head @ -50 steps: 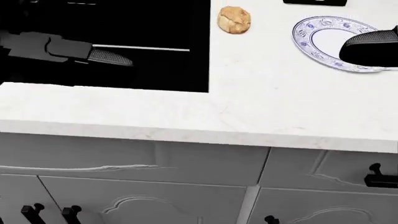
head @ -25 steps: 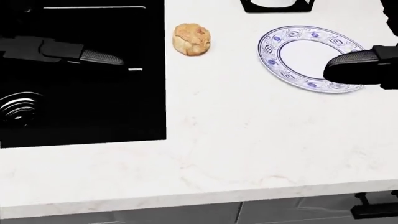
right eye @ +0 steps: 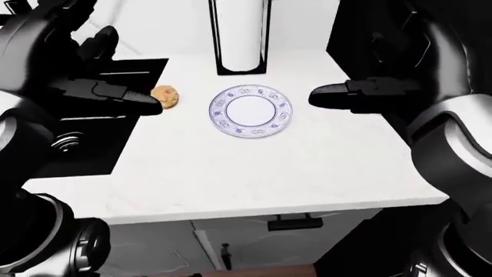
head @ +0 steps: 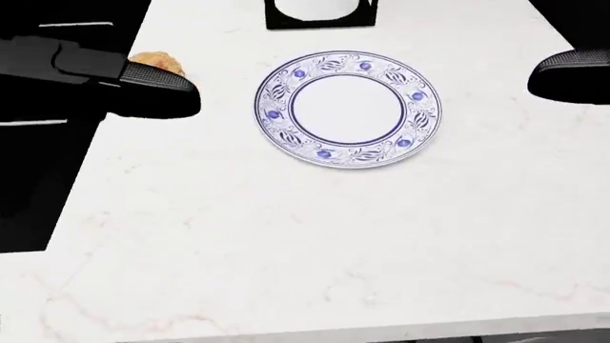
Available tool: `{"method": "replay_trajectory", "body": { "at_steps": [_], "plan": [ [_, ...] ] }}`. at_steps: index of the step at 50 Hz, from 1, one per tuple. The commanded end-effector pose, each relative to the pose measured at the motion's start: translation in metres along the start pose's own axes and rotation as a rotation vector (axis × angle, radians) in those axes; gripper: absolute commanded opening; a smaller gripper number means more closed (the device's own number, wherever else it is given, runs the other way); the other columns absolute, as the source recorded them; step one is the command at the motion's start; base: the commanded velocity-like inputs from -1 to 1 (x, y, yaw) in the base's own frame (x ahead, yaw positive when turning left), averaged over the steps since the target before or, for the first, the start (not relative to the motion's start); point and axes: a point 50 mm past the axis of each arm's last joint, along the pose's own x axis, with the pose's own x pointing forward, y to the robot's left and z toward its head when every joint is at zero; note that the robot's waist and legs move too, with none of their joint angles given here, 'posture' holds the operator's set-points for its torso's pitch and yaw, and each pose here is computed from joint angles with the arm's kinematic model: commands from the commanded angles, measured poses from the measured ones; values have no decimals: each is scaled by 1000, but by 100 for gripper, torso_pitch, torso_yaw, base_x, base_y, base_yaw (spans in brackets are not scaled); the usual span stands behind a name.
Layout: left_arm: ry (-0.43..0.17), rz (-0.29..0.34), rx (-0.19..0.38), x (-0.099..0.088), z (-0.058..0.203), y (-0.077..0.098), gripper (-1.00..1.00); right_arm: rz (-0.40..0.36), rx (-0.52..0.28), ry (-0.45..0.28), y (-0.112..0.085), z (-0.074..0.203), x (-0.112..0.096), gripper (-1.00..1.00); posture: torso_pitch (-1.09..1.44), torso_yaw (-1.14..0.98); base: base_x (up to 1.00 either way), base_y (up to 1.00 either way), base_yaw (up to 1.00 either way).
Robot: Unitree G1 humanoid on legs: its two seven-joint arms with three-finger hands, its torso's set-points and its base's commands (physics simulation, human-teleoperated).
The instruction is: Place the pastries on the plates.
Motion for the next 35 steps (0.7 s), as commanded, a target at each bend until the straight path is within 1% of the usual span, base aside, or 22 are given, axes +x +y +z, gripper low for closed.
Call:
{"method": "replay_trajectory", "body": {
  "at_steps": [1,7,10,24,35],
  "plan": [
    [-57,29,4,-3,10,5,100,3,13,-66,1,11,-1,100,0,0,0,0,98],
    [-57,35,4,-3,10,8,100,6,10,-62,2,10,1,100,0,0,0,0,89],
    [-59,33,7,-2,11,8,100,-6,7,-59,1,10,1,100,0,0,0,0,0],
    [-63,36,13,-1,12,9,100,-3,0,-72,1,11,1,100,0,0,15,0,0],
    [-67,31,19,3,15,4,100,-17,8,-70,-6,10,-2,100,0,0,14,0,0]
  ]
}}
